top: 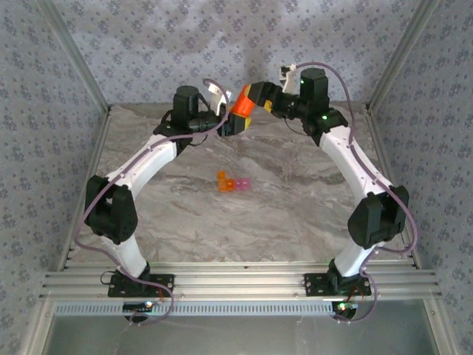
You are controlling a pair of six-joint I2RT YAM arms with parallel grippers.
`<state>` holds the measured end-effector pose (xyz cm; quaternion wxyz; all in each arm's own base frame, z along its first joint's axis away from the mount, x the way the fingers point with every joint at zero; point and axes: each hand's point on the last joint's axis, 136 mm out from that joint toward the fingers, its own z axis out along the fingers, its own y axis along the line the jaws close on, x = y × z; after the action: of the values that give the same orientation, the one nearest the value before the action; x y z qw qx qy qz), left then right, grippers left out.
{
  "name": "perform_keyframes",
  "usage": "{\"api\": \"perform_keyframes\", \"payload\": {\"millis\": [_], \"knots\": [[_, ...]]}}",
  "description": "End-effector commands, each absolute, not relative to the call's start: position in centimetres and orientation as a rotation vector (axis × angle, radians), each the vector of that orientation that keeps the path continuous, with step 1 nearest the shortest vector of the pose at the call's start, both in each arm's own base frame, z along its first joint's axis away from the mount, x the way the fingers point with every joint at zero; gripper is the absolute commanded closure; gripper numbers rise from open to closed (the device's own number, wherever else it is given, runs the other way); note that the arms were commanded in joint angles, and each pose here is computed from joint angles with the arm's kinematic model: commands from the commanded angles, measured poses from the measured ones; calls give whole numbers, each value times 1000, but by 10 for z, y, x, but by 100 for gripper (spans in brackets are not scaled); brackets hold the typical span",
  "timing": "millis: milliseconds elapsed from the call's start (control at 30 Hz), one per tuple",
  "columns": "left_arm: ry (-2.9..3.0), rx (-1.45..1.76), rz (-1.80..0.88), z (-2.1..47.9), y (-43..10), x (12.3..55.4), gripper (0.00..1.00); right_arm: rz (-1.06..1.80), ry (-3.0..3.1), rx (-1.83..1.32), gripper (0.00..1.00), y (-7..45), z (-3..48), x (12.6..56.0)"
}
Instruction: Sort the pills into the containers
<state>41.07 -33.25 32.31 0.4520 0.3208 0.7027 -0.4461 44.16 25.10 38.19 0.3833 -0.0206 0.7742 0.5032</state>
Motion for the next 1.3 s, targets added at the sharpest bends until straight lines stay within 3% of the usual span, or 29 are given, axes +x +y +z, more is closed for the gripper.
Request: {"api": "perform_keyframes", "payload": {"millis": [0,200,700,800,1033,1267], "knots": [[1644,806,-1062,355,-328,405,100,1192,1950,99,13,221,410,433],[1658,853,-965,348,-330,403,100,1115,2067,361,13,200,388,442],[1661,939,-915,344,-342,390,100,1100,2163,308,14,235,370,452],[1661,940,-916,344,-343,389,100,1108,2165,295,20,238,369,452],[1660,940,-925,345,-344,387,100,1139,2194,233,50,244,362,448],[1632,909,-993,356,-342,387,100,1185,2024,-21,54,231,376,449]]}}
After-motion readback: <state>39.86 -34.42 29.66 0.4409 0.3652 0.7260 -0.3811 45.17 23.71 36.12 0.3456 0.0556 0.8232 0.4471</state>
